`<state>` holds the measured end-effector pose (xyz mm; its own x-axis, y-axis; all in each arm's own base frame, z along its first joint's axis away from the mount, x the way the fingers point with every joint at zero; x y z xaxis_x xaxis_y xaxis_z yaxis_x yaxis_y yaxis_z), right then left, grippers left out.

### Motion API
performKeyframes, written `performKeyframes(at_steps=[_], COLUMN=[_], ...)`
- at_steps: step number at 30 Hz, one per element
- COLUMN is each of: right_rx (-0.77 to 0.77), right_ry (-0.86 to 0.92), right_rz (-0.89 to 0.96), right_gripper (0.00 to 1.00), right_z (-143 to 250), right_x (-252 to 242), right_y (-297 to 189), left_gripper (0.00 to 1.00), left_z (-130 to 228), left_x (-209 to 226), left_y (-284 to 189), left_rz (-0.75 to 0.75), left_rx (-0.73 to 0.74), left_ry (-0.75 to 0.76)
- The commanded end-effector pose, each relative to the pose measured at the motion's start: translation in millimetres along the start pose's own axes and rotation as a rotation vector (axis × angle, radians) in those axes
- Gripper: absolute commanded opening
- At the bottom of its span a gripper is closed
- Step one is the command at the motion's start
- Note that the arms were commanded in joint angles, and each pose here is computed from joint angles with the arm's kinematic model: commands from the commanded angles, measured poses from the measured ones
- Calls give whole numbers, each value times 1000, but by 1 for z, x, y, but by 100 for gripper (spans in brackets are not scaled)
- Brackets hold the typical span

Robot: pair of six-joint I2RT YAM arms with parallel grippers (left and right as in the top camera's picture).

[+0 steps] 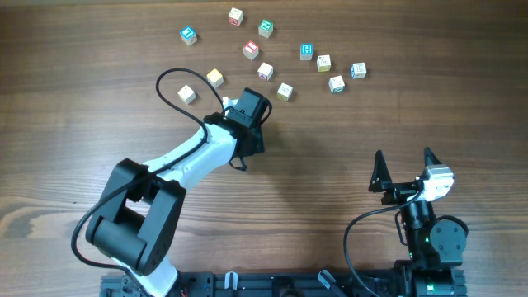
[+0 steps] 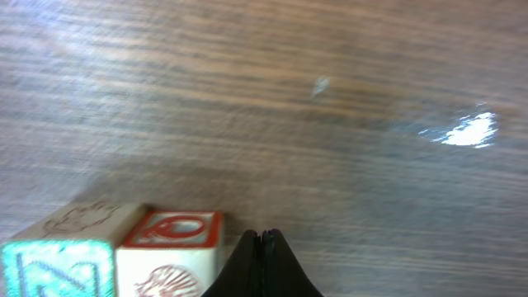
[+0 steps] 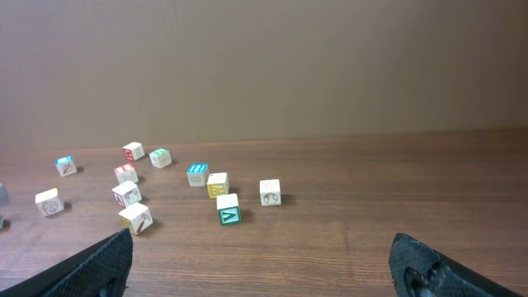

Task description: Form a horizontal line

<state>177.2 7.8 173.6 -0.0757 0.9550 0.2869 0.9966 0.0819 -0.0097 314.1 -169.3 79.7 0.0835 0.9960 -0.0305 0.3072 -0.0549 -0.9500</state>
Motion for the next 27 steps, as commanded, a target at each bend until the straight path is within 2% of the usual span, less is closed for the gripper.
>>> performKeyframes(at_steps=[1,5,8,11,15,18,23,27], right_rx=[-7,-7,-7,-7,-7,-7,-7,-7], right_ry=[-11,-11,-11,-11,-11,-11,-11,-10], right_rz=[-20,-20,-20,-20,-20,-20,-20,-20], right_gripper=[100,100,99,100,100,100,100,100], right_z=[-1,-1,-1,-1,-1,-1,-1,-1], right_x=[3,3,3,3,3,3,3,3], right_y=[0,0,0,0,0,0,0,0], left_gripper=[4,4,6,7,7,6,4,4], left_z=[-7,-42,-67,-79,-82,-80,-66,-57], left_x=[-7,-2,34,67,93,91,92,82], left_y=[1,-9,-9,-8,-6,-6,-2,0], left_rz=[35,46,9,-20,-46,-41,-53,45], left_rx=[-27,-152,-238,-263,-259,-242,-164,-96], left_ry=[-14,-61,-161,-241,-232,-170,-158,-148])
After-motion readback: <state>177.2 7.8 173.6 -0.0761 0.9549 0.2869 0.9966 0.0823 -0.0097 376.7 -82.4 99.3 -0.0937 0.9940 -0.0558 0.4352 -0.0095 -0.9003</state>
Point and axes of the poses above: each gripper's point midway between its finger pads, its own y axis out along the fingers, its own x axis along the line the jaws close on, z = x × y, the point moved 7 cm from there along -y, back along the fingers, and after that the axes turned 12 degrees about y, right-handed, at the moved point
